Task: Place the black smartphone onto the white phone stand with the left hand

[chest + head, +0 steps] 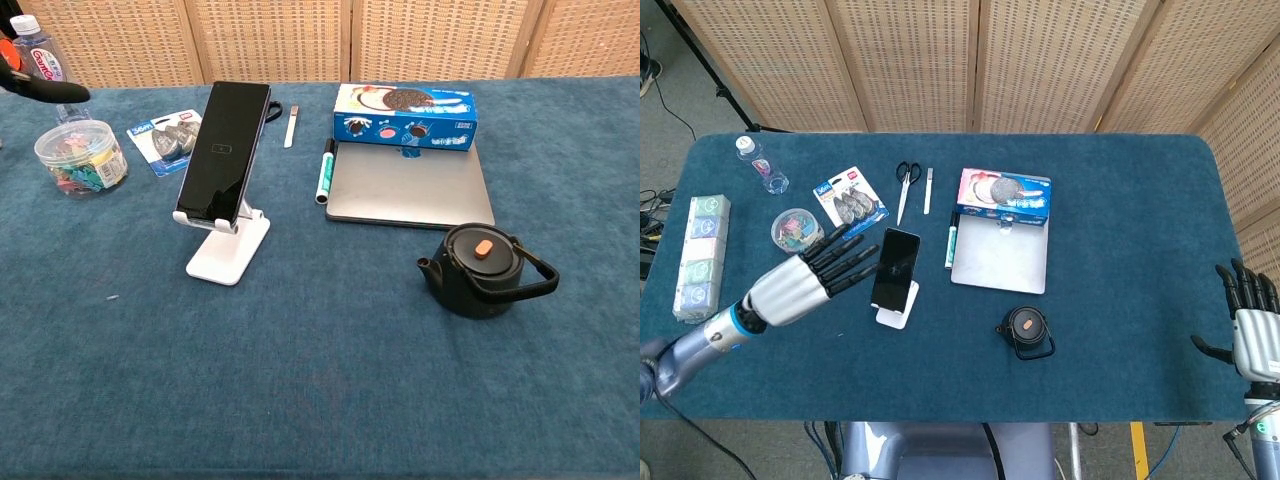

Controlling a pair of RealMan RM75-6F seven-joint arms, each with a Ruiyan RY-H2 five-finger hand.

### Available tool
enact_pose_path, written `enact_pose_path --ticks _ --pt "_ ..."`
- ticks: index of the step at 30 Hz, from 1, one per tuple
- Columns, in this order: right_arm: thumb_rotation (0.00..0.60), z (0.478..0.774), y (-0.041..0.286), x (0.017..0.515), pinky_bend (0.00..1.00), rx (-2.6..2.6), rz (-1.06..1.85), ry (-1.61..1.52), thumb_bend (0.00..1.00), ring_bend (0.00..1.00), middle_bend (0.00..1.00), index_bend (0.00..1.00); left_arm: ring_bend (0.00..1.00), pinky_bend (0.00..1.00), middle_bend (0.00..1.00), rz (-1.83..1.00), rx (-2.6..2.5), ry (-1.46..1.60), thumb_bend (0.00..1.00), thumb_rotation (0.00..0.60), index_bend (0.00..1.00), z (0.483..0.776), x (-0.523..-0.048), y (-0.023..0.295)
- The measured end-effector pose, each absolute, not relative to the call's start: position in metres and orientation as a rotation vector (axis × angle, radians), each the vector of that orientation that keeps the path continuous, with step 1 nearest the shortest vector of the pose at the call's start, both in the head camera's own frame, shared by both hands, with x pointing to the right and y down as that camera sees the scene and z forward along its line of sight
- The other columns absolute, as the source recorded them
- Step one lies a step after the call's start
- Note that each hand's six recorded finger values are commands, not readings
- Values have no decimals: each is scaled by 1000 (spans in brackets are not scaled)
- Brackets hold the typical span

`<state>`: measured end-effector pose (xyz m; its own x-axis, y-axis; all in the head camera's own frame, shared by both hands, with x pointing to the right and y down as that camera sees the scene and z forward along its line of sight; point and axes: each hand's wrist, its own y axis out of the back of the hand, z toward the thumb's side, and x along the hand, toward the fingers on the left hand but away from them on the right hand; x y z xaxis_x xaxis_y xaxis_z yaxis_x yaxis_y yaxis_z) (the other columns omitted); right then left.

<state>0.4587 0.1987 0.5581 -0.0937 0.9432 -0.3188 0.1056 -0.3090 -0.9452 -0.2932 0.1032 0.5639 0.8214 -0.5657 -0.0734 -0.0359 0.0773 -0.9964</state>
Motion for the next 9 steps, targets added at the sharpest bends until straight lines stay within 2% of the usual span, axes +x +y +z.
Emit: enact_pose_path --ticks 5,9 --pt "600 551 200 451 0 -1435 1438 -1163 0 0 0 0 0 0 0 -763 -1609 831 0 600 0 552 -344 129" --pt "600 547 202 446 0 -1419 1409 -1147 0 0 0 0 0 0 0 -1137 -1675 1088 0 600 0 558 -400 163"
